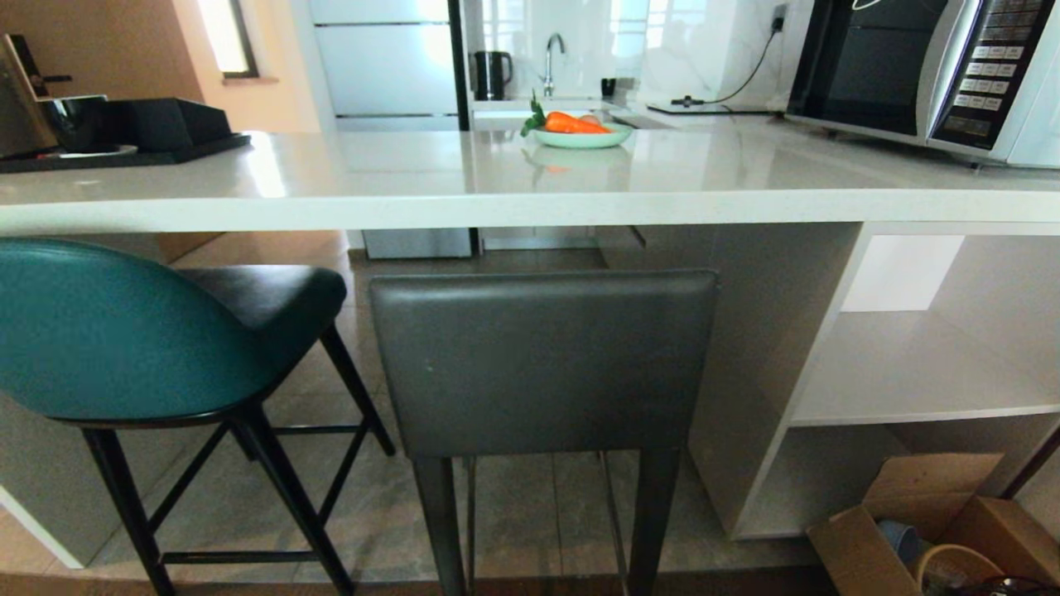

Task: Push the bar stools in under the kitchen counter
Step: Pull the gray chair out from under the dining table

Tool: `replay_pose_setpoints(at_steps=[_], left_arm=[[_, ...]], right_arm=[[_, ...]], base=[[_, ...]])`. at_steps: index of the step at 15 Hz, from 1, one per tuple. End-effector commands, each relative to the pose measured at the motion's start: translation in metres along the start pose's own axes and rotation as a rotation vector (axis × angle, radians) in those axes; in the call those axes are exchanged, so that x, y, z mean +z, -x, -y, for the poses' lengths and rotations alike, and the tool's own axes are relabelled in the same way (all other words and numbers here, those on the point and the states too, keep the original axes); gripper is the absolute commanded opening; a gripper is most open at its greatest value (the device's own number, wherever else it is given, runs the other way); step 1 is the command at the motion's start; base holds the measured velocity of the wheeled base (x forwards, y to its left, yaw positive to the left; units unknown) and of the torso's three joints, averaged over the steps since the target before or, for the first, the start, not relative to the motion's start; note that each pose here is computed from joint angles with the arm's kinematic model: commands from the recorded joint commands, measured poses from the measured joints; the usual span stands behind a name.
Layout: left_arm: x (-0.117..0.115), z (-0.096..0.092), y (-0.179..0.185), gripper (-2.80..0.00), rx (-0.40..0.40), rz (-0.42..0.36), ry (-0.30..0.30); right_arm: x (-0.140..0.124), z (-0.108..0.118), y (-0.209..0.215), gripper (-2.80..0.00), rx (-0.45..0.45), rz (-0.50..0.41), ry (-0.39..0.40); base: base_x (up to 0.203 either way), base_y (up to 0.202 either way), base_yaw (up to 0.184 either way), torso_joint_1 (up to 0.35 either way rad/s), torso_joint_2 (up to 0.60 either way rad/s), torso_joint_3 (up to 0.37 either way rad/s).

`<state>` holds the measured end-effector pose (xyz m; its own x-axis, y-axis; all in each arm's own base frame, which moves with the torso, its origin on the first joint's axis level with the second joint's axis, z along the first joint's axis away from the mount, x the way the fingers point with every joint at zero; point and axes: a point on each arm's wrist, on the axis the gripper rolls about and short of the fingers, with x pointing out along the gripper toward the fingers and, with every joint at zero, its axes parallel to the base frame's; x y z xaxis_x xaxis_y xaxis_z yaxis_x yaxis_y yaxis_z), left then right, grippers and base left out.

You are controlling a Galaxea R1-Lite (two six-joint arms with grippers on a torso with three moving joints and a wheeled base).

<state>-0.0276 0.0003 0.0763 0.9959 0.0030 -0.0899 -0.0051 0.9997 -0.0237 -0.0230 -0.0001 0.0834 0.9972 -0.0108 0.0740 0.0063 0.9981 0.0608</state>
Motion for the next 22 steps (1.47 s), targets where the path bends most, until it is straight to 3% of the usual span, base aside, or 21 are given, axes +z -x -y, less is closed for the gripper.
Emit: replay_pose_setpoints(at_steps=[1,15,20,22], left_arm=[[0.000,0.000,0.000,-2.80,0.000,-0.001,0.000],[0.000,0.000,0.000,-2.80,0.006,0.003,-0.009],[0.000,0.000,0.001,-2.80,0.006,0.001,-0.016],[0.004,0.000,0.002,-2.80,0.003,0.018,-0.024]], right_arm=[[-0.008,0.000,-0.002,-2.80,-0.002,-0.026,0.000],[-0.007,0.000,-0.002,-2.80,0.004,-0.019,0.024],[-0.008,0.000,-0.001,-2.80,0.006,-0.027,0.074],[0.004,-0.001,0.001,-2.80,0.017,0.006,0.073]], base=[[0.000,0.000,0.000,0.000,0.00,0.000],[0.000,0.000,0.000,0.000,0.00,0.000],[0.000,0.000,0.000,0.000,0.00,0.000],[0.000,0.000,0.000,0.000,0.00,0.000]])
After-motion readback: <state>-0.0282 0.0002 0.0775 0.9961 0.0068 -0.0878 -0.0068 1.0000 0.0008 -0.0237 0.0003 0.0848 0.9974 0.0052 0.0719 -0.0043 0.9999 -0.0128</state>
